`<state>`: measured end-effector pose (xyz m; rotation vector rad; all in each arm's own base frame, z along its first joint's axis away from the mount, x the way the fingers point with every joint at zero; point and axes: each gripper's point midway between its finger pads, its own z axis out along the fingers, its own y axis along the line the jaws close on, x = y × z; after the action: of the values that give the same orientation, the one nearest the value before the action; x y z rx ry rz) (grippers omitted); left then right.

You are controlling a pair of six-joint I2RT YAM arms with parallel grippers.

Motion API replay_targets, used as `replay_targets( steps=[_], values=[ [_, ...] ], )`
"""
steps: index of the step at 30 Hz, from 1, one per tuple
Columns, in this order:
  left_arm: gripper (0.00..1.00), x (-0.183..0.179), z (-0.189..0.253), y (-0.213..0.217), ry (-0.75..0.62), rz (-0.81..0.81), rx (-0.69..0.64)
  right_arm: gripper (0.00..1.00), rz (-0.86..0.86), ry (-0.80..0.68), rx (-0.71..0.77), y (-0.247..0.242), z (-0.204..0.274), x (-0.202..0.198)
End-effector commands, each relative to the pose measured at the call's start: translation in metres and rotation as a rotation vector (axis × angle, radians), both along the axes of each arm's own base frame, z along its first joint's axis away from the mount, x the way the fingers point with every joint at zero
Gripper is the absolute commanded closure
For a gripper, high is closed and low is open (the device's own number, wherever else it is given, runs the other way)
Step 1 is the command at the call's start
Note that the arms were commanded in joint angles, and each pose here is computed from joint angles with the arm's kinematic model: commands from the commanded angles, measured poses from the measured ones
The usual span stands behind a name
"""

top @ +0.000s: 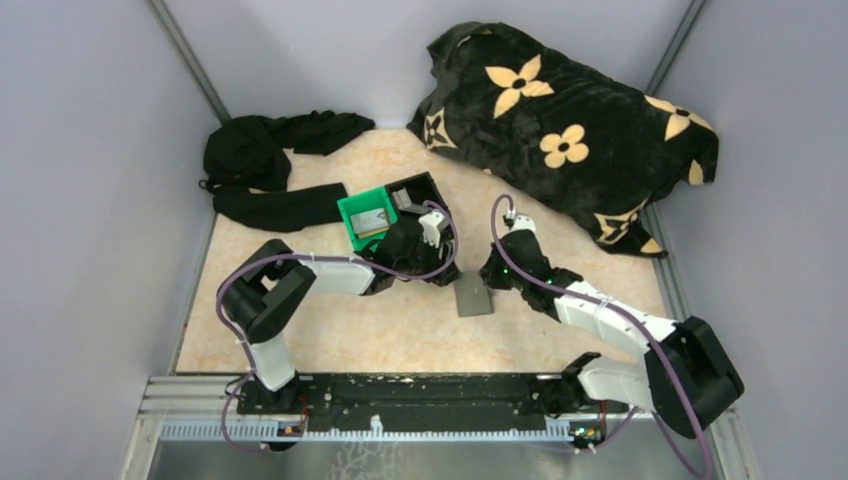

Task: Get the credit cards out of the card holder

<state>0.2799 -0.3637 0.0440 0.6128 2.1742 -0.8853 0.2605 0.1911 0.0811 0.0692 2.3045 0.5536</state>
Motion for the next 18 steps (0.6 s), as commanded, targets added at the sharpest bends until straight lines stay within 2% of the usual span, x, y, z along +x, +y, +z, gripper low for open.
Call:
replay_targets(
  steps=[1, 5, 11, 14, 18],
  values=[
    [0.34, 0.004, 0.003, -0.003, -0.013, 0.008, 0.008, 1.00, -0.041, 0.026, -0.001, -0.011, -0.007, -0.014],
    [0.28, 0.004, 0.007, -0.005, -0.019, 0.007, -0.007, 1.00, -0.080, 0.048, -0.030, -0.028, -0.016, -0.025],
    [0.27, 0.001, 0.017, -0.007, -0.032, -0.010, -0.031, 1.00, -0.074, 0.076, -0.043, -0.031, -0.026, -0.030],
    [0.27, -0.002, 0.025, -0.008, -0.047, -0.020, -0.049, 0.89, -0.065, 0.092, -0.059, -0.030, -0.035, -0.029],
    [0.27, -0.006, 0.043, -0.006, -0.080, -0.026, -0.087, 0.89, -0.037, 0.114, -0.078, -0.027, -0.046, -0.029]
  ],
)
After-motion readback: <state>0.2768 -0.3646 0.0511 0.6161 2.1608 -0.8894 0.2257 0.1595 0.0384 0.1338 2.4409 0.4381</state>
